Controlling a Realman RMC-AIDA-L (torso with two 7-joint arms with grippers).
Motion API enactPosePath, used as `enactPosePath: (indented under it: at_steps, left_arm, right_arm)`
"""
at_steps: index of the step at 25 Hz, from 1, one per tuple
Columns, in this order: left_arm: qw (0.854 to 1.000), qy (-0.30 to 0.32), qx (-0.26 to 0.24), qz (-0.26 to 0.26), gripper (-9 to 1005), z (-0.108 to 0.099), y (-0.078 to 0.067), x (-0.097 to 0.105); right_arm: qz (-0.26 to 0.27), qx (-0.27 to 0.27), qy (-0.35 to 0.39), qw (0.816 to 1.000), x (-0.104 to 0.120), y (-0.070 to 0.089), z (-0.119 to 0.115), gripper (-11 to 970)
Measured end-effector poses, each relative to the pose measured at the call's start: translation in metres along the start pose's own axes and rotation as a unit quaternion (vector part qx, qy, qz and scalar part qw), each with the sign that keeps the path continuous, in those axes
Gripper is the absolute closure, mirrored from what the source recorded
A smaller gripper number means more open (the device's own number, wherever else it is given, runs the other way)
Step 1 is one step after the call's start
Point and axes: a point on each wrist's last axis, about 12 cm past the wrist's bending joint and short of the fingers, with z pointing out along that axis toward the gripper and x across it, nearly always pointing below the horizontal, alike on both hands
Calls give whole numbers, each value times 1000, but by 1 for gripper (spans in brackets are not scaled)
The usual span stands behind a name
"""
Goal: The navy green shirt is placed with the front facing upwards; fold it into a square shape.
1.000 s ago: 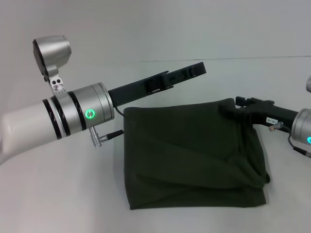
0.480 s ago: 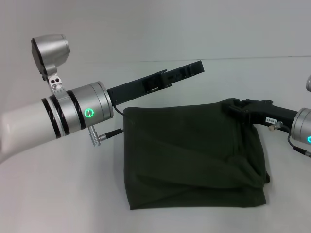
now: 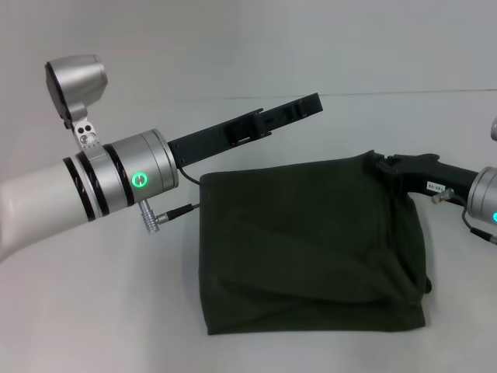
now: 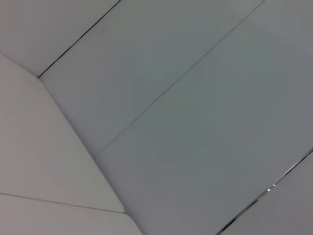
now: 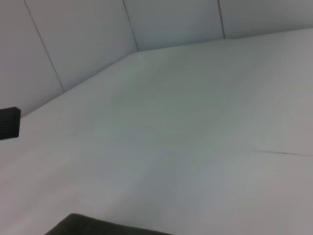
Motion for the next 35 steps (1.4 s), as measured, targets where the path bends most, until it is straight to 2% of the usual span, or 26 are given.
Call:
enactPosePath:
  at_steps: [4, 12, 22, 29, 32, 35]
  left_arm:
    - [1000, 0, 0, 2, 63, 0, 0, 0]
    - [1000, 0, -2, 1, 63, -1, 1, 1]
    - [1000, -1, -4, -1, 64, -3, 2, 2]
    - [1000, -2, -5, -2, 64, -4, 3, 3]
    - [1000, -2, -5, -2, 64, -4, 3, 3]
    - [1000, -2, -5, -1, 64, -4, 3, 3]
  right_arm:
    - [-5, 5, -7, 1000, -4, -3, -2, 897]
    - [-16, 12, -23, 1000, -15, -6, -5, 896]
    - [-7, 63, -20, 998, -7, -18, -8, 835]
    - [22, 92, -54, 994, -2, -33, -35, 793]
    - [8, 65, -62, 996, 2, -30, -49, 647]
    - [-21, 7, -60, 998, 13, -16, -63, 515]
